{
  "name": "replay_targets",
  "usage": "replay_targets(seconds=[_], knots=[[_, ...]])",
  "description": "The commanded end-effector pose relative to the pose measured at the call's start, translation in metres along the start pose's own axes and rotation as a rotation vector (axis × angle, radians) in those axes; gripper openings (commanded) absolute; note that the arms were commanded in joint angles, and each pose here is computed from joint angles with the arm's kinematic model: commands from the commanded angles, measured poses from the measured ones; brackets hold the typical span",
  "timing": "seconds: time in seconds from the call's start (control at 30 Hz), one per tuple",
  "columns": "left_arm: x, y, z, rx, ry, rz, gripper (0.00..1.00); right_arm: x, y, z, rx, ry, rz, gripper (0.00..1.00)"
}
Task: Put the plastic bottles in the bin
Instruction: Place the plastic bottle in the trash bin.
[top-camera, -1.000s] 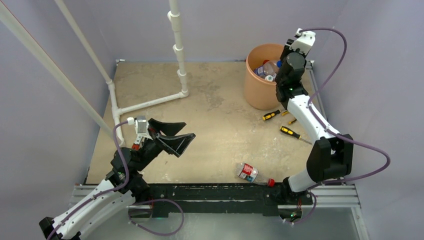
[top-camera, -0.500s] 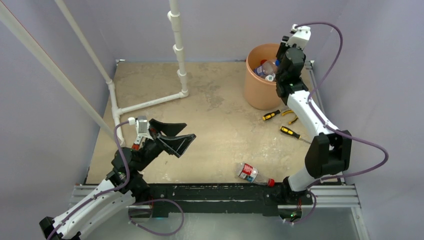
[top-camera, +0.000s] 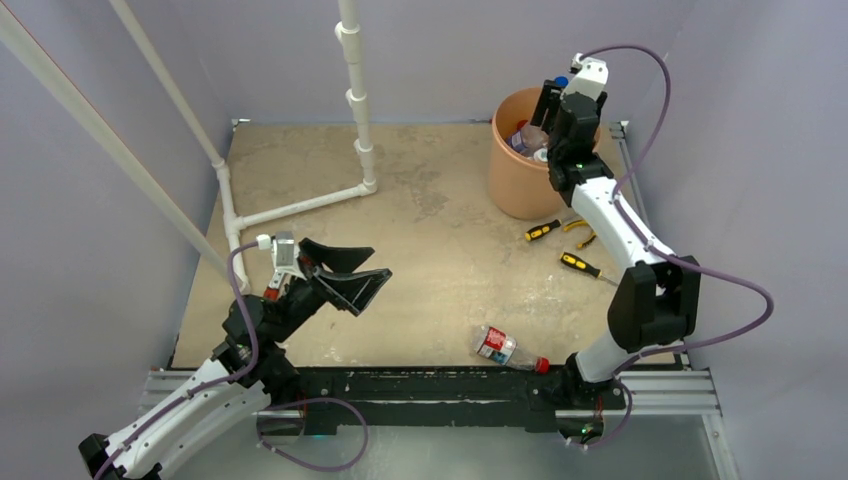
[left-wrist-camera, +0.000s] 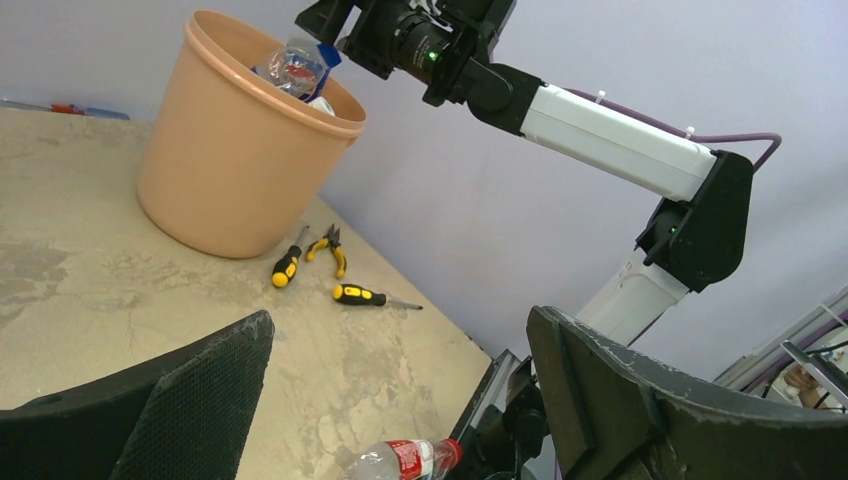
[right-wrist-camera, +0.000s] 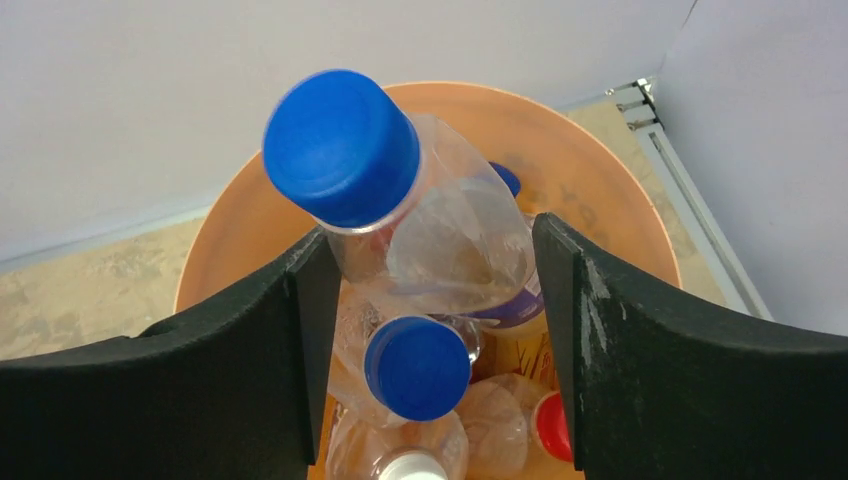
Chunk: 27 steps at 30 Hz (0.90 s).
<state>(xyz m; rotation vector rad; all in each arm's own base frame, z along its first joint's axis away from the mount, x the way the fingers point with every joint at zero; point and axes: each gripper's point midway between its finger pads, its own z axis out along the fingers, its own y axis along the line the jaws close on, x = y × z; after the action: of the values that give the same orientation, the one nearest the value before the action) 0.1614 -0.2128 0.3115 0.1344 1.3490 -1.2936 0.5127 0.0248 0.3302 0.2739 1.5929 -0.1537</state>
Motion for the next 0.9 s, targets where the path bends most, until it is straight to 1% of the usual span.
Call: replay_targets(seconds=[0.0, 0.1, 0.17, 0.27, 0.3, 0.5, 0.57, 0.7, 0.87], knots=[[0.0, -0.006, -0.002, 0.025, -0.005, -0.028, 0.98, -0.028, 0.002, -0.015, -0.025, -0.027, 0.063, 0.72], [0.001, -0.006, -0.002, 0.028, -0.001, -0.035, 0.98, -0.041, 0.001, -0.023, -0.036, -0.05, 0.092, 0.75], [0.0, -0.008, -0.002, 0.033, -0.001, -0.038, 0.98, -0.05, 0.003, -0.028, -0.052, -0.059, 0.114, 0.81], [-0.001, -0.009, -0.003, 0.039, -0.003, -0.044, 0.98, -0.067, 0.005, -0.036, -0.075, -0.082, 0.15, 0.97], [-0.001, -0.01, -0.003, 0.04, -0.004, -0.046, 0.98, -0.073, 0.005, -0.038, -0.079, -0.093, 0.162, 0.99], [-0.003, -0.011, -0.004, 0.041, -0.009, -0.051, 0.97, -0.113, -0.002, -0.052, -0.074, -0.18, 0.215, 0.99], [-0.003, -0.011, -0.004, 0.041, -0.009, -0.054, 0.97, -0.118, -0.001, -0.048, -0.072, -0.189, 0.207, 0.97], [-0.001, -0.01, -0.004, 0.039, -0.005, -0.054, 0.97, -0.108, 0.01, -0.028, -0.091, -0.147, 0.17, 0.94], [-0.002, -0.009, -0.004, 0.031, -0.008, -0.046, 0.97, -0.082, 0.023, -0.012, -0.118, -0.087, 0.157, 0.94]])
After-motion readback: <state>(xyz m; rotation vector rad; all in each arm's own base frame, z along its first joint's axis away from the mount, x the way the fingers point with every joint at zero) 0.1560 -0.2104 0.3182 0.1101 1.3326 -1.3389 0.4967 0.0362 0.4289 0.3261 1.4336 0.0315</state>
